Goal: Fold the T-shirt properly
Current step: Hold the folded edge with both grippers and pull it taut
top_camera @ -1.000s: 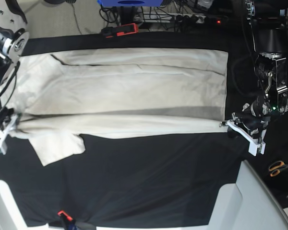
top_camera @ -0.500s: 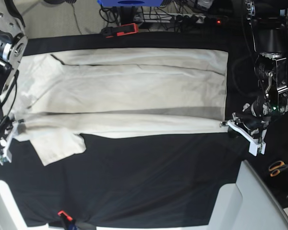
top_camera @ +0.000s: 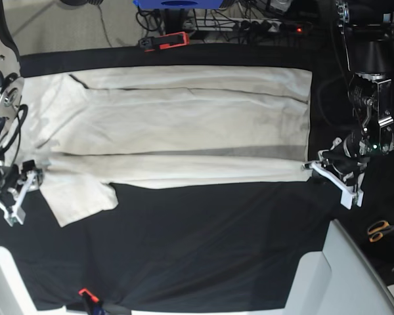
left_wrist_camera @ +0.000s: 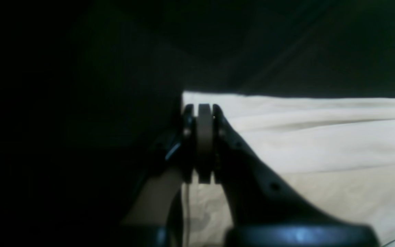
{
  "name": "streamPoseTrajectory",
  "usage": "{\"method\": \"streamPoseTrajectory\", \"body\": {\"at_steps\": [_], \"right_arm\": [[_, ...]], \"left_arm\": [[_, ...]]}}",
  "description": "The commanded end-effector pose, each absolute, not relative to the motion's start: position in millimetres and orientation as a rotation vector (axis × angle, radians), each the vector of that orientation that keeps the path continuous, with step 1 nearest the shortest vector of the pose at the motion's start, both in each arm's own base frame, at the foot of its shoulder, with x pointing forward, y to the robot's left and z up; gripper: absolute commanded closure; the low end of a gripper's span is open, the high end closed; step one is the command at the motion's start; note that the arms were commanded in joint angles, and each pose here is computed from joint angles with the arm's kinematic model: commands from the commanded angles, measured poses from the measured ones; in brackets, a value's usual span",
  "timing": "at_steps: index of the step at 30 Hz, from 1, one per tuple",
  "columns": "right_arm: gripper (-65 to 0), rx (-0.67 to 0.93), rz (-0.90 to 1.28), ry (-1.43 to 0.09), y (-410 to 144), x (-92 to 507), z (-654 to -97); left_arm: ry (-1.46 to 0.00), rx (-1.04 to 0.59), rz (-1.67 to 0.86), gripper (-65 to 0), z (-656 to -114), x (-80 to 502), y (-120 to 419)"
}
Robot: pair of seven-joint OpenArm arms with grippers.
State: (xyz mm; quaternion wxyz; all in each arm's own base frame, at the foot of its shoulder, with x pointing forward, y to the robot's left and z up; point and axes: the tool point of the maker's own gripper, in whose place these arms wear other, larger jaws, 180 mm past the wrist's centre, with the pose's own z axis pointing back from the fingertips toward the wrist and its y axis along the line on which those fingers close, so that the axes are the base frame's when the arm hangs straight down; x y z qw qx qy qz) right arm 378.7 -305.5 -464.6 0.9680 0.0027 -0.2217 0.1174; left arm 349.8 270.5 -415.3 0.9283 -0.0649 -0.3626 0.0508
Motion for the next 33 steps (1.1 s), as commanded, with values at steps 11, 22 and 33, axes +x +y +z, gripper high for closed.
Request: {"method": "streamPoseTrajectory", "body": {"at_steps": [11, 22, 33], "right_arm": [[-18.2, -0.007, 0.189, -0.544, -329, 399, -436], [-0.2, -0.007, 0.194, -0.509, -327, 395, -440], [-0.2, -0.020, 0.197, -0.557, -329, 413, -421]], "left_arm": [[-0.798, -0.116, 0.097, 0.0, -398, 362, 280], [-0.798, -0.116, 0.098, 0.0, -398, 362, 280], [-0.848, -0.119, 0.092, 0.0, -379, 382, 279]]}}
